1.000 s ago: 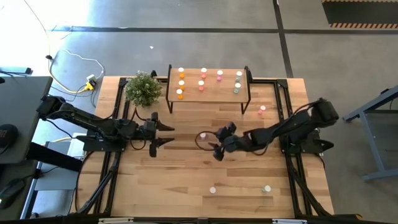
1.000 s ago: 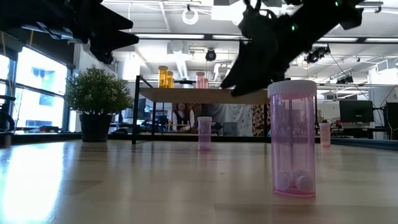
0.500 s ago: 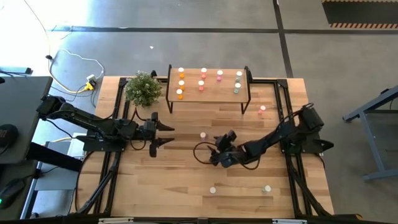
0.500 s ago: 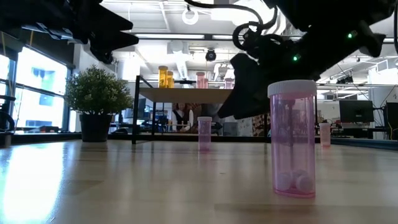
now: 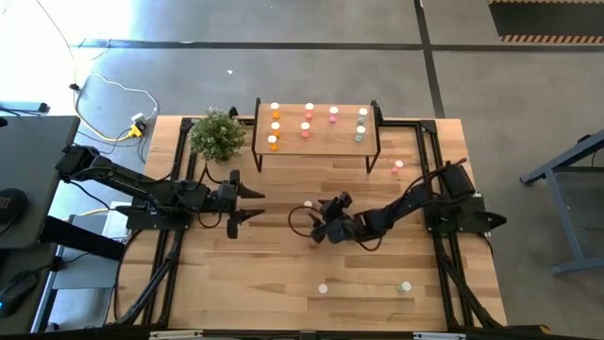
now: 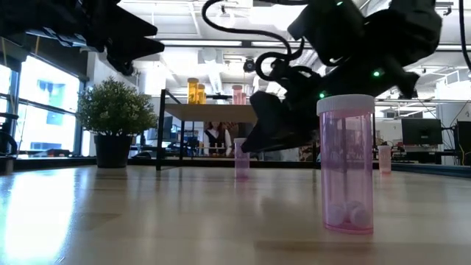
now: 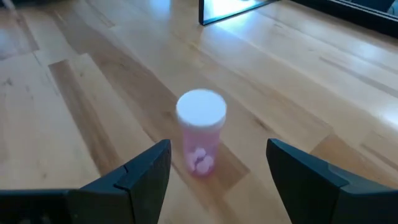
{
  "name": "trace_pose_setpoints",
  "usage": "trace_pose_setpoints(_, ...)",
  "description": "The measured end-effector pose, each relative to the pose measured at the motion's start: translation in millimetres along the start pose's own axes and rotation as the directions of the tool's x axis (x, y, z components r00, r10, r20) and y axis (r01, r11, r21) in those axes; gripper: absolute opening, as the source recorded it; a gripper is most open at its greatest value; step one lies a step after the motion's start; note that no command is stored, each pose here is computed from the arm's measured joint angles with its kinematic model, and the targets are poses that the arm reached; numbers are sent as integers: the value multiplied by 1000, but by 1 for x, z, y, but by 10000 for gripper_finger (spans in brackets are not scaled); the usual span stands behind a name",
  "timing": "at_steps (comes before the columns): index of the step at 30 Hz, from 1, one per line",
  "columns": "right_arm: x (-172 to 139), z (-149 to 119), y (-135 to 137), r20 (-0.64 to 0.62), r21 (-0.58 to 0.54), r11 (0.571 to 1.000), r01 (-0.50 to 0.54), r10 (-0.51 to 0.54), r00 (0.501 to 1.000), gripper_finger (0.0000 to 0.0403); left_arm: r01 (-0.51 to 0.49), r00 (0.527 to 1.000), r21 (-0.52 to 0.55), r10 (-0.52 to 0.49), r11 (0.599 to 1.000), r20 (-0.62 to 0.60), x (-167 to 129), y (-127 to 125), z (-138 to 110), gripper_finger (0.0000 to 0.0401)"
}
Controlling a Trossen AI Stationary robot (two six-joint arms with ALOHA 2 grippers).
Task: Pick and place medicine bottles onto shelf by color
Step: Put the top purple pill bottle aligned with the other purple pill bottle on the shelf
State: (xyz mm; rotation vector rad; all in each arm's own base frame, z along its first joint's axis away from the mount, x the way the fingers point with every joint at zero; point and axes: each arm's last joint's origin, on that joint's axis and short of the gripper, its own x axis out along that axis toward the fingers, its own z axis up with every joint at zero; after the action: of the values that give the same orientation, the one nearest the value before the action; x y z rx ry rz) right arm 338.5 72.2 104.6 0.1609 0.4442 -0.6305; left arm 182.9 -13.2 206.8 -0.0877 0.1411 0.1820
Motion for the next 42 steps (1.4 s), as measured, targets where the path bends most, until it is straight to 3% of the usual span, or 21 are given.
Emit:
trace_pose_setpoints(17, 19, 13, -13, -38, 16, 993, -117, 117, 992, 242, 0, 1000, 0, 0, 1000, 0, 0, 0, 0, 200)
trace_pose_setpoints(42, 19, 14, -13, -30, 20, 993, -113, 114, 993, 98, -13, 1000, 36, 14, 999, -21, 0, 1, -2, 200)
